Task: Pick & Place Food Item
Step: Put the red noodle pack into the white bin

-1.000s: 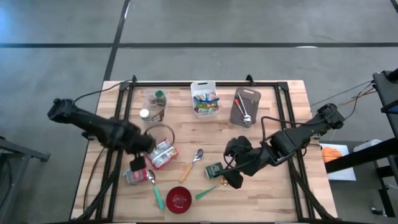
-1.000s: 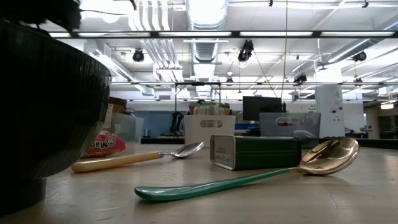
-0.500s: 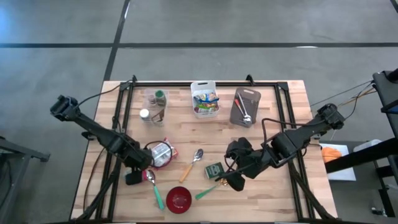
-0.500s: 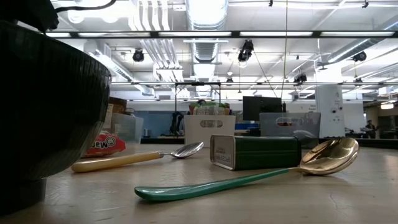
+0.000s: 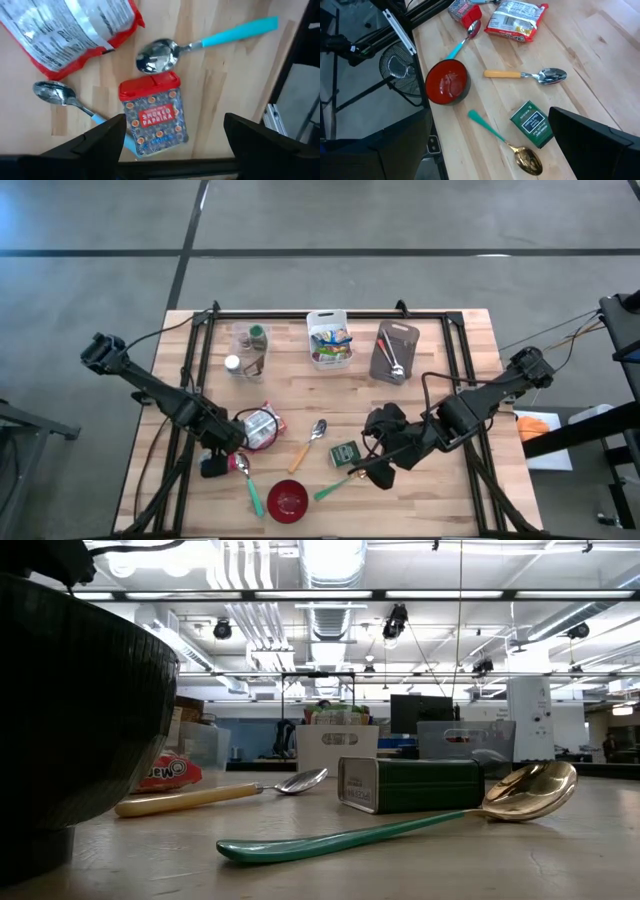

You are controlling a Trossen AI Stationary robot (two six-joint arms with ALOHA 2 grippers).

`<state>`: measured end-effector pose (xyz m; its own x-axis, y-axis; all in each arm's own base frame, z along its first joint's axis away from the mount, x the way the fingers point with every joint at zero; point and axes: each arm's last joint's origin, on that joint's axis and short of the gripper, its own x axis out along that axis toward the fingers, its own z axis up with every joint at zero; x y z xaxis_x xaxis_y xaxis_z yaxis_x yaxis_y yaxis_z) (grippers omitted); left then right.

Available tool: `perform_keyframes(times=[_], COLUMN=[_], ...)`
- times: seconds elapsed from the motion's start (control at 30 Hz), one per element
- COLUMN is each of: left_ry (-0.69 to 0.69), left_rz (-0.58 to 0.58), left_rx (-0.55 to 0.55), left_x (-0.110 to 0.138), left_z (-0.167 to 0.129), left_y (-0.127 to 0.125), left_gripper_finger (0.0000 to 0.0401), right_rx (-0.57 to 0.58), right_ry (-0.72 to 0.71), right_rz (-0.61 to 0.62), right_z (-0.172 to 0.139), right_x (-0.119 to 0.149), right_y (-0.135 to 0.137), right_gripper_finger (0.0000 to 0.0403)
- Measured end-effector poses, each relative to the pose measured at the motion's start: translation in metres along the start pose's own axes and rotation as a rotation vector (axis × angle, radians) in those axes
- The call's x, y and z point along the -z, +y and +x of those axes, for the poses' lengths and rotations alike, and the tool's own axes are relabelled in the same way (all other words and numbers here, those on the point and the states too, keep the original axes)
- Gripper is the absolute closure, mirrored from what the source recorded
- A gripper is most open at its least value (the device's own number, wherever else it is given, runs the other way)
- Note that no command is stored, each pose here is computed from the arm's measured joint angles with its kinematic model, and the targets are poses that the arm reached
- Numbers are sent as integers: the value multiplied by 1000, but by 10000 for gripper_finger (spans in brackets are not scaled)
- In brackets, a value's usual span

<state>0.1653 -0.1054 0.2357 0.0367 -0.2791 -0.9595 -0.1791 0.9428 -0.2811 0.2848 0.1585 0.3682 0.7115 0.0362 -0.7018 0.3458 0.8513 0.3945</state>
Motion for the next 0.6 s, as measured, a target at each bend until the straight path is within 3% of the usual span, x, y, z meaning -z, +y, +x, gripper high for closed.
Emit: perform_keyframes(times=[0.27, 0.37, 0.6], left_ry=[-288, -369, -299], left_rz=[-238, -305, -505], left_rx=[-153, -145, -38], left_x=[-16, -29, -43], left_z=[-3, -4, 1], left_y=[7, 16, 47], left_gripper_finger=[64, 64, 64], right_rx=[1, 0, 0], right_ry=[-1, -2, -4], right_rz=[1, 7, 50], right_z=[0, 0, 0], right_x=[0, 0, 0], right_y=[0, 0, 0], right_gripper_finger=[5, 5, 5])
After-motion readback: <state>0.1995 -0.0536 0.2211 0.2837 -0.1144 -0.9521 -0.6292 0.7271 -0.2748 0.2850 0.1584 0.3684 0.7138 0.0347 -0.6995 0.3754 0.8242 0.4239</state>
